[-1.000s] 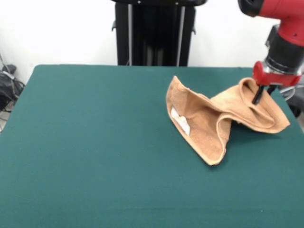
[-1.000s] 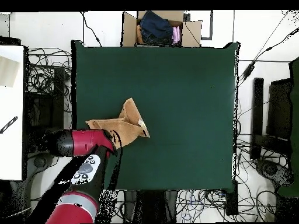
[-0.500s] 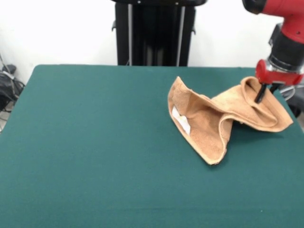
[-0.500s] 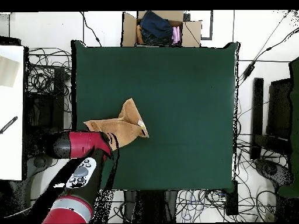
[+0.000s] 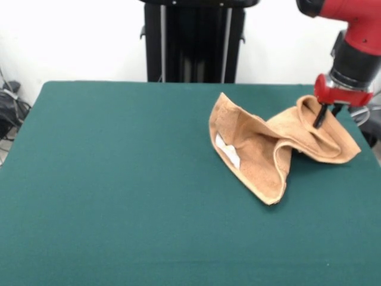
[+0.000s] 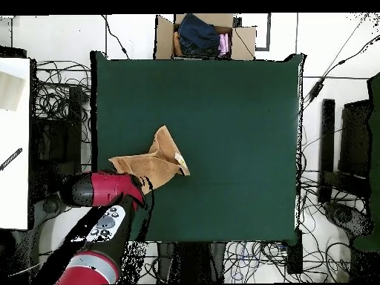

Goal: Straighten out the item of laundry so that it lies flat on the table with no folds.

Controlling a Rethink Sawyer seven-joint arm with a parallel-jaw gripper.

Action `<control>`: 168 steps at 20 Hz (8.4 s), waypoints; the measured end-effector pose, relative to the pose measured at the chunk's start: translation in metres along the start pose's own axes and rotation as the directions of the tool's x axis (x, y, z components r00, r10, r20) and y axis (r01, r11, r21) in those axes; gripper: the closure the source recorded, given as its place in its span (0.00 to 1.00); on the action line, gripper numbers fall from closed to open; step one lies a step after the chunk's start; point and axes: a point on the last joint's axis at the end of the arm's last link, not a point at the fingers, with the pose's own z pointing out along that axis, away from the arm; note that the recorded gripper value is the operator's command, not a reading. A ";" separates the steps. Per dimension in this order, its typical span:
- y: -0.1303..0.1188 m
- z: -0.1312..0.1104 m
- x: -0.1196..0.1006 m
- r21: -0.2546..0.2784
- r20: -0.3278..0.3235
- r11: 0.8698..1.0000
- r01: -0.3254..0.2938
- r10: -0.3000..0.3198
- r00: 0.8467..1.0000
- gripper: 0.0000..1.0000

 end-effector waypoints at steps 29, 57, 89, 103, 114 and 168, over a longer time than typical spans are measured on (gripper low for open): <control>0.026 0.008 0.029 0.031 -0.015 0.999 0.037 -0.037 0.999 1.00; -0.284 -0.069 -0.045 -0.065 -0.089 0.925 -0.375 0.369 0.925 1.00; -0.488 -0.018 -0.029 -0.194 -0.106 0.968 -0.161 0.143 0.984 1.00; -0.524 -0.022 -0.067 -0.215 -0.122 0.975 -0.059 0.033 0.992 1.00; -0.573 -0.027 -0.088 -0.239 -0.149 0.971 -0.003 -0.034 0.988 1.00; -0.356 -0.040 -0.069 -0.092 -0.004 0.952 0.291 -0.292 0.956 1.00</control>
